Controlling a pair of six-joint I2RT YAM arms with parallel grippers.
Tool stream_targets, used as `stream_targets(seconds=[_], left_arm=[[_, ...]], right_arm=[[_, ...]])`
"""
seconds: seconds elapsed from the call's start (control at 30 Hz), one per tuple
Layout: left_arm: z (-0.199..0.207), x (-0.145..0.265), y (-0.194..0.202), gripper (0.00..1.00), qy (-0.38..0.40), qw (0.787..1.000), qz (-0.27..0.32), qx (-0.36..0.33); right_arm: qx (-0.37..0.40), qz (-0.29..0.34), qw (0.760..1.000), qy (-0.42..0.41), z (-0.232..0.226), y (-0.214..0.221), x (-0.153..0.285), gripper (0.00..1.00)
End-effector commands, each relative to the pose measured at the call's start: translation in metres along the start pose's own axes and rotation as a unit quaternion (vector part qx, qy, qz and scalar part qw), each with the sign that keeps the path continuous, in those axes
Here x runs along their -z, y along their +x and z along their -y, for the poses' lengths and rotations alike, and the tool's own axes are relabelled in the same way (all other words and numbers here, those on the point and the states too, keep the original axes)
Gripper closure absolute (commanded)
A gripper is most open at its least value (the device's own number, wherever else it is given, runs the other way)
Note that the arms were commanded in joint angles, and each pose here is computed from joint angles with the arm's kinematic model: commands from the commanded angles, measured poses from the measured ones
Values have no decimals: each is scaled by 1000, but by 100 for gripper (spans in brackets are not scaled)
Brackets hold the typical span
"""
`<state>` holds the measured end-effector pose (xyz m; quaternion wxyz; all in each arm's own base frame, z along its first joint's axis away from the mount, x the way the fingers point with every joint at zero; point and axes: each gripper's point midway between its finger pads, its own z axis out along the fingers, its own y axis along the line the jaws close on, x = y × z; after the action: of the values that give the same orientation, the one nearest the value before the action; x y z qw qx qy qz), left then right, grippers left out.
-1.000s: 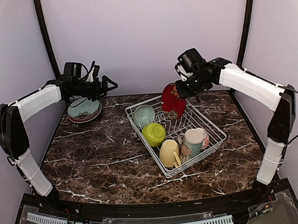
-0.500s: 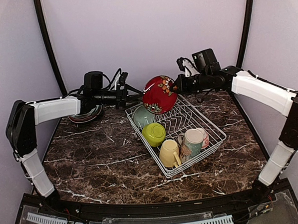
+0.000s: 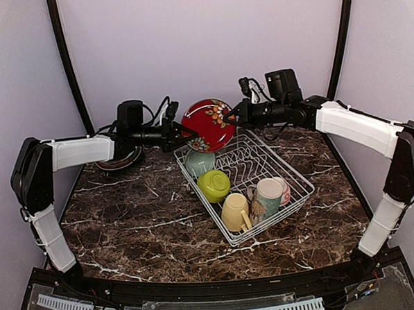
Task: Unload the mixed dishes from the dish rack
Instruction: Pass from the right arm to the left, then place the plate on the plate.
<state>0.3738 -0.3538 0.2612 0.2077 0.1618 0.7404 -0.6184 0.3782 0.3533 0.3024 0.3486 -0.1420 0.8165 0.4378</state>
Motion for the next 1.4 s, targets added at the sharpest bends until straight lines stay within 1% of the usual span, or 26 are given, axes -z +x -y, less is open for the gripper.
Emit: stream_targets(seconds=[0.0,0.03,0.1,0.17,0.3,0.47,0.5,0.6,0.7,0.77,0.9,0.97,1.0,1.03,1.17,1.37], left_arm=[[14,2,-1,95,32,999,3,-13],[15,3,-2,98,35,999,4,-12],[15,4,-3,99,36,999,6,-11],[14,6,-6,99,35,999,9,-9],[9,21,-19,99,28,999,28,-9],[-4,48,-40,99,9,998,61,-2],[-7,52,-43,99,5,998,66,-1],[-25,76,-59,99,-21,995,92,14],[-51,105,-73,99,-64,990,122,35],[-74,132,-81,99,-106,982,146,53],[-119,190,-92,99,-193,958,192,86],[-142,230,-97,99,-230,942,222,106],[-149,238,-97,99,-238,938,227,114],[-157,255,-99,99,-251,930,240,120],[-187,289,-92,99,-287,912,249,155],[-223,320,-80,99,-322,891,257,193]], right_arm=[[10,32,999,-42,-21,-17,4,100],[9,31,999,-40,-20,-17,4,100],[10,32,999,-35,-19,-17,6,99],[9,34,999,-29,-16,-17,8,93],[-3,28,1000,-9,-5,-15,11,72],[-7,29,1000,4,1,-13,20,37],[-5,32,999,9,3,-14,22,32],[-2,36,999,24,7,-14,29,22],[2,38,999,34,10,-14,35,15],[4,39,998,41,12,-13,37,13],[7,41,998,53,16,-12,42,9],[11,42,998,56,16,-12,43,8],[14,44,997,58,17,-13,44,8],[16,44,997,61,18,-13,44,7],[22,45,997,65,19,-15,44,5],[24,41,996,71,23,-11,42,3]])
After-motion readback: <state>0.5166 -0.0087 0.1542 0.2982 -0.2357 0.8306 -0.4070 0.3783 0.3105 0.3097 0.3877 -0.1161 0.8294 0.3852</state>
